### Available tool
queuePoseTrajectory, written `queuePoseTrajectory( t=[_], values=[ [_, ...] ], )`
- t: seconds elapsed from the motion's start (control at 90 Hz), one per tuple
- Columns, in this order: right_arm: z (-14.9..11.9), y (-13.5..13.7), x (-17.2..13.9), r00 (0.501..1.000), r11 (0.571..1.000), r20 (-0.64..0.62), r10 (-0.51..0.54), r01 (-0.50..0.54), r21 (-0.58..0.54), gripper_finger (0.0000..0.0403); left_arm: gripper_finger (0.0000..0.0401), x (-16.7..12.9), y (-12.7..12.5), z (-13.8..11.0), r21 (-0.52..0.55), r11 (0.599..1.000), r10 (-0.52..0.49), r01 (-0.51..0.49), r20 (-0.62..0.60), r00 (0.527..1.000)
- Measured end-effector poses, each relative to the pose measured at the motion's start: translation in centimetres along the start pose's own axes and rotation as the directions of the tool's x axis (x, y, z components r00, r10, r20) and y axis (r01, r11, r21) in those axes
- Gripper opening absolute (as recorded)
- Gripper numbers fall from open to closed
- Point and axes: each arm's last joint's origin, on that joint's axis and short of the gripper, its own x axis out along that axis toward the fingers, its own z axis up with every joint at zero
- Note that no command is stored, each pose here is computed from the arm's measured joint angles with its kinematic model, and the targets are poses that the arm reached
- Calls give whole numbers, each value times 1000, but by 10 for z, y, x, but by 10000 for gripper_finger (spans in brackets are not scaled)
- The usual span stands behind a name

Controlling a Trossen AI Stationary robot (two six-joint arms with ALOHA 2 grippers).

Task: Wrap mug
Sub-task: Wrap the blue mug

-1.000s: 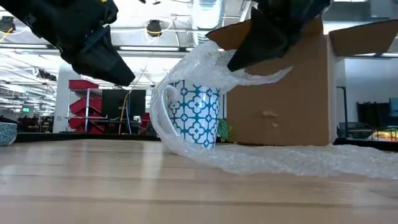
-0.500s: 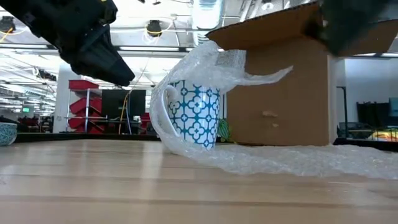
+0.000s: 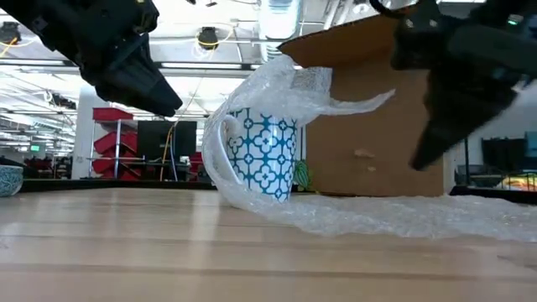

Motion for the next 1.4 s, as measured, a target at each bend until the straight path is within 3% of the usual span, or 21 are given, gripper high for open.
queuePoseTrajectory(
  t=[0.256,0.433,0.789,1.111,1.256,1.4],
  values=[
    [34,16,-1,948,981,256,188,-172,-86,0,212,0,0,0,-4,1000,-1,1,-1,1000],
    [53,10,2,914,979,351,203,-193,-65,0,212,0,0,0,-4,1000,-3,3,-3,1000],
    [76,-7,9,912,986,381,154,-169,4,0,212,0,0,0,-3,1000,-4,4,-3,1000],
    [96,-13,19,930,991,343,130,-136,-7,0,212,0,0,0,-3,1000,-4,4,-4,1000],
    [109,-16,16,925,987,347,152,-159,-10,0,212,0,0,0,-4,1000,-4,4,-4,1000],
    [118,-24,19,946,982,271,180,-187,1,0,212,0,0,0,-3,1000,-4,4,-4,1000]
  ],
)
